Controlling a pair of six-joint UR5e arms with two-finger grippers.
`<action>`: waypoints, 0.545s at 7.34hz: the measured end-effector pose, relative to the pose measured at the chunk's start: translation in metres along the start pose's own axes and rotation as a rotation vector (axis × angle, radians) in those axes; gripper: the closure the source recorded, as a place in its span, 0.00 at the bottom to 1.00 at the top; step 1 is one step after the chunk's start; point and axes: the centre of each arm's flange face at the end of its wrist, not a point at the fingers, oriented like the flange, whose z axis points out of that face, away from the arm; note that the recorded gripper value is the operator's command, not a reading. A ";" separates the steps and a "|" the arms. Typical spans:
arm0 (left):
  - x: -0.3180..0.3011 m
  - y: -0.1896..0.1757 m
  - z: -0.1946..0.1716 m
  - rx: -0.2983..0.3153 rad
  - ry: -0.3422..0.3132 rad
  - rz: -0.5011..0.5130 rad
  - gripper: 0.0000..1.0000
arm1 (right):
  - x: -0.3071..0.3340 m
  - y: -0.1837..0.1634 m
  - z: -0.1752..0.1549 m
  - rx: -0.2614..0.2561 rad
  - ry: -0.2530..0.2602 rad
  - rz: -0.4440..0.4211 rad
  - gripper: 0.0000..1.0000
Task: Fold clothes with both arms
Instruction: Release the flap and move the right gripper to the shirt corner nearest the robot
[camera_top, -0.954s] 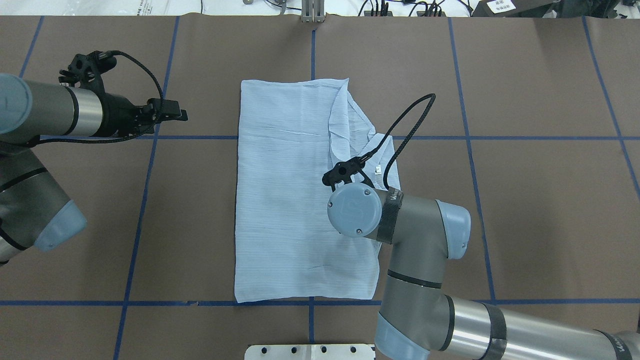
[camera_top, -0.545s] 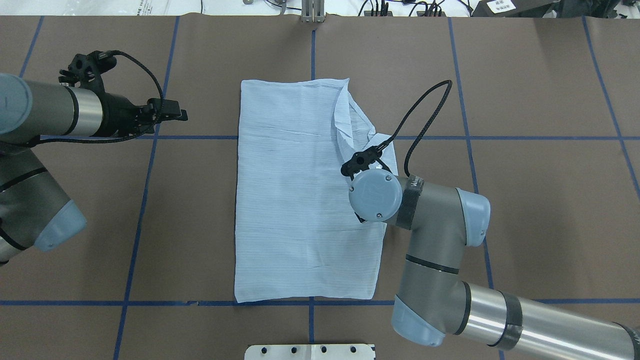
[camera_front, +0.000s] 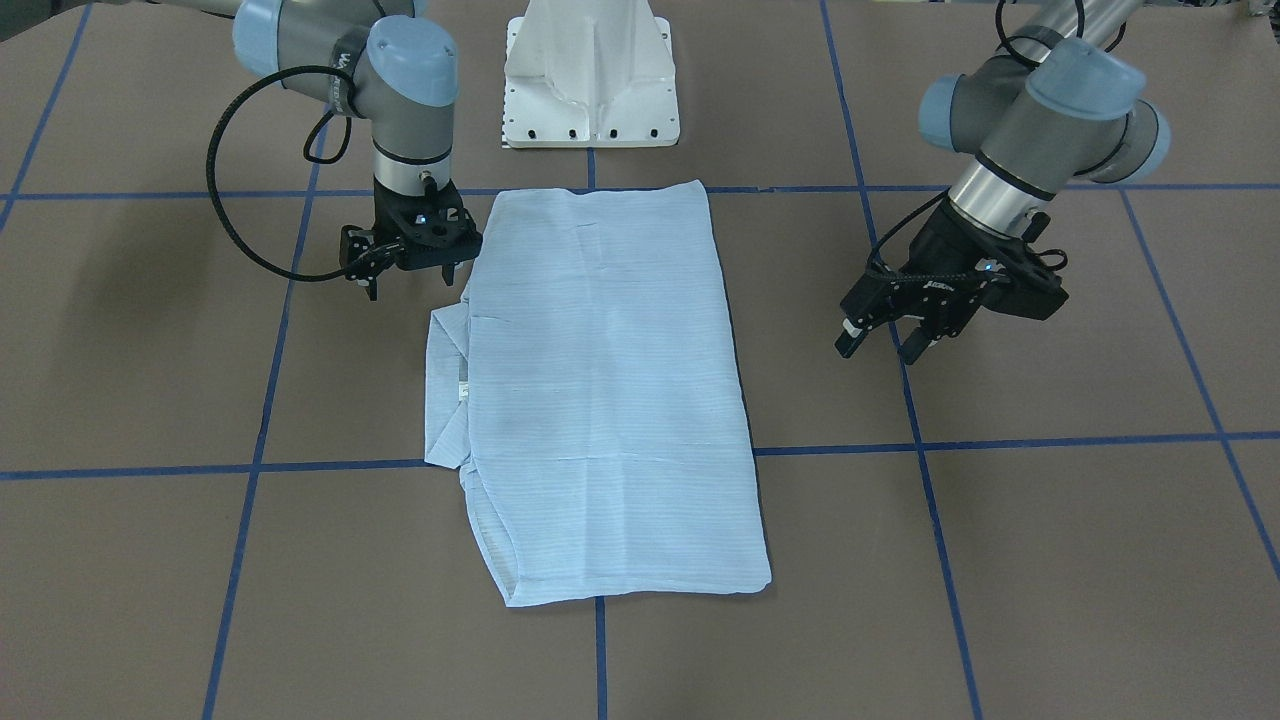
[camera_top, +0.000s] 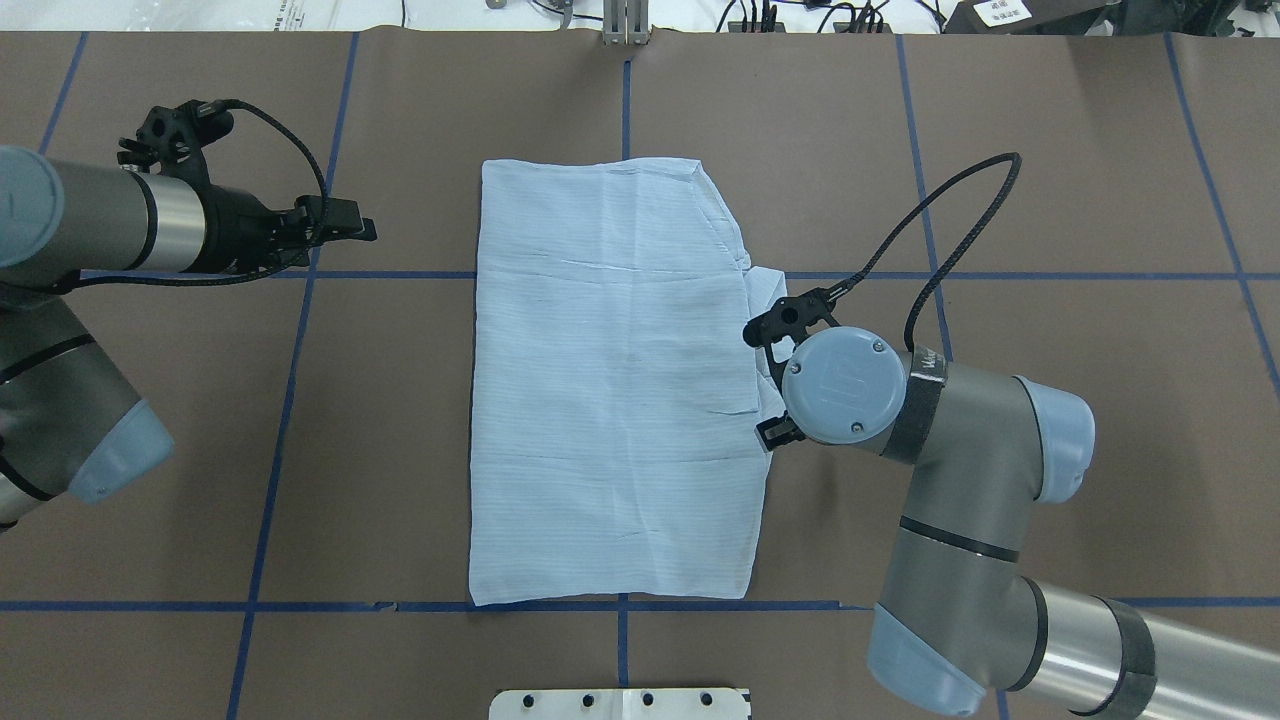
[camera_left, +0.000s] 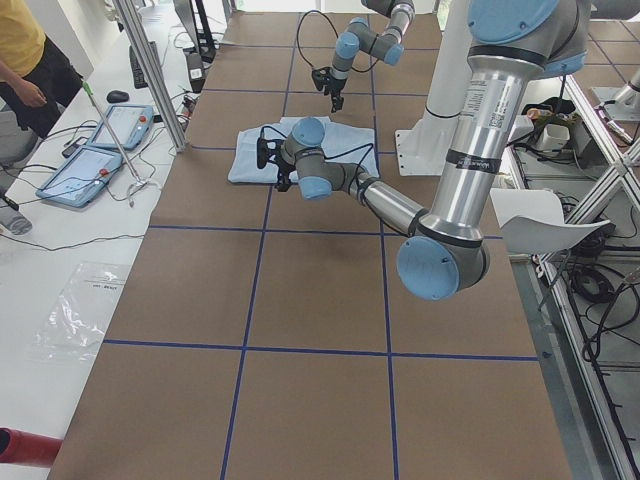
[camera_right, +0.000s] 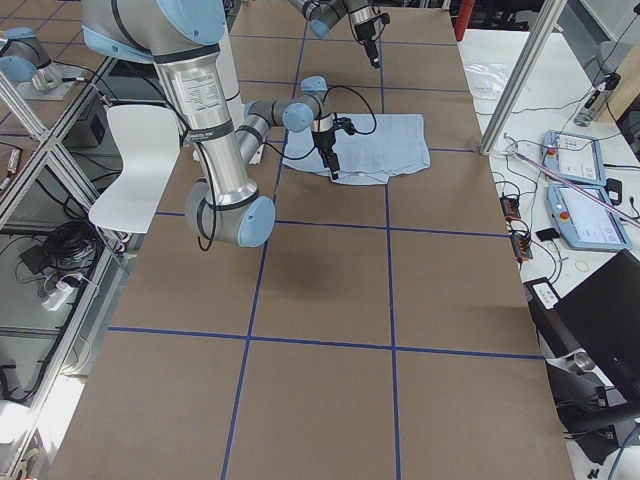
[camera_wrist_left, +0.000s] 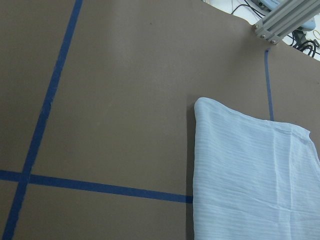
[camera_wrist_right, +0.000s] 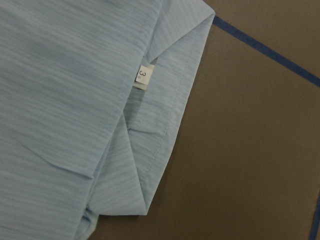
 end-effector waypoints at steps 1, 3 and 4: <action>0.001 0.000 -0.001 0.001 0.003 0.002 0.00 | -0.010 0.002 -0.007 -0.001 -0.025 0.104 0.00; 0.002 0.000 -0.002 0.002 0.005 0.004 0.00 | -0.050 0.020 -0.022 -0.025 -0.090 0.409 0.00; 0.002 0.000 -0.003 0.003 0.006 0.005 0.00 | -0.075 0.035 -0.027 -0.038 -0.135 0.578 0.00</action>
